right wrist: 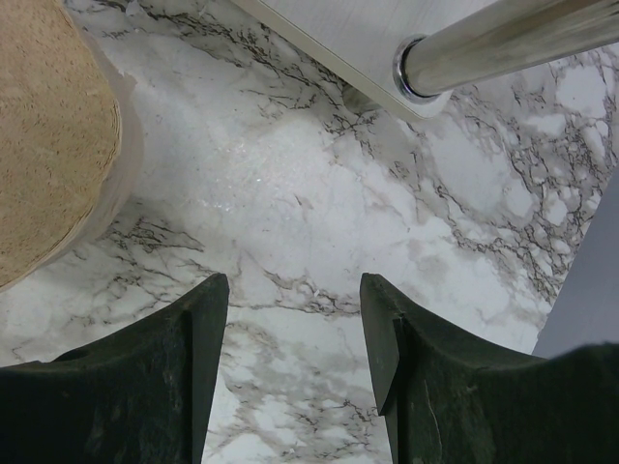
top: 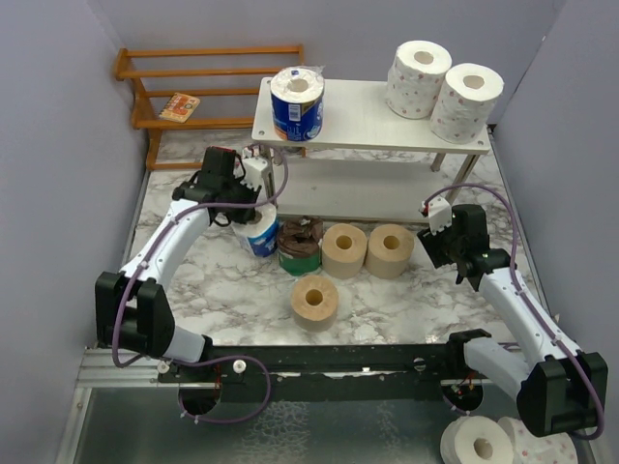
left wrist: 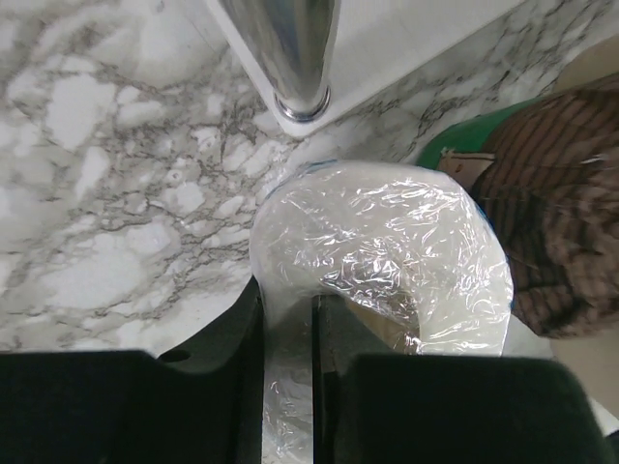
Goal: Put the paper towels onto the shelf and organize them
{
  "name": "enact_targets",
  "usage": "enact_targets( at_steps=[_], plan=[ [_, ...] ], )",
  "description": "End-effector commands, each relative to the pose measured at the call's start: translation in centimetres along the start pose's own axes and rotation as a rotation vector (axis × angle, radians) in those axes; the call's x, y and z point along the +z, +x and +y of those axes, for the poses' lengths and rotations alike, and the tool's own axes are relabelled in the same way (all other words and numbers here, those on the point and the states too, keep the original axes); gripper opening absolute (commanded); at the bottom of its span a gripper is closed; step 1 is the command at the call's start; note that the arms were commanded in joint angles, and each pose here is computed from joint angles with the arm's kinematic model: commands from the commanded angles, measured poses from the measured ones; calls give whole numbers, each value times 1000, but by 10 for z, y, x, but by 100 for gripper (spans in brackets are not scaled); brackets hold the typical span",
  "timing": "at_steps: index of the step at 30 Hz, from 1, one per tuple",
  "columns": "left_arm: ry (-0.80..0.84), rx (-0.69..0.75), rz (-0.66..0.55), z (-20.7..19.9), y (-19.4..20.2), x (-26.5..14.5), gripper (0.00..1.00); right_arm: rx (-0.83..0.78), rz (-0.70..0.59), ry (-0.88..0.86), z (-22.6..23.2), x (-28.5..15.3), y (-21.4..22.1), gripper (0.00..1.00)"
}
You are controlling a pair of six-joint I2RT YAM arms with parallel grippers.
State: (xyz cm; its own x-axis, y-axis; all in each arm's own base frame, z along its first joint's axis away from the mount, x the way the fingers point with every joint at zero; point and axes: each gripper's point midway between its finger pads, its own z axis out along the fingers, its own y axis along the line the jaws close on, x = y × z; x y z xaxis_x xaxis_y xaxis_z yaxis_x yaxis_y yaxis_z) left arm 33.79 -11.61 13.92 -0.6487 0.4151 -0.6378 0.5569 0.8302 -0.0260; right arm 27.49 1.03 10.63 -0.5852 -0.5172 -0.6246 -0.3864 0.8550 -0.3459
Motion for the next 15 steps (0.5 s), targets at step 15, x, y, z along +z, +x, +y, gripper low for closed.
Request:
enact_targets(
  at_steps=[15],
  plan=[
    [64, 318, -667, -66, -179, -273, 0, 12, -24, 35, -7, 0, -4, 57]
  ],
)
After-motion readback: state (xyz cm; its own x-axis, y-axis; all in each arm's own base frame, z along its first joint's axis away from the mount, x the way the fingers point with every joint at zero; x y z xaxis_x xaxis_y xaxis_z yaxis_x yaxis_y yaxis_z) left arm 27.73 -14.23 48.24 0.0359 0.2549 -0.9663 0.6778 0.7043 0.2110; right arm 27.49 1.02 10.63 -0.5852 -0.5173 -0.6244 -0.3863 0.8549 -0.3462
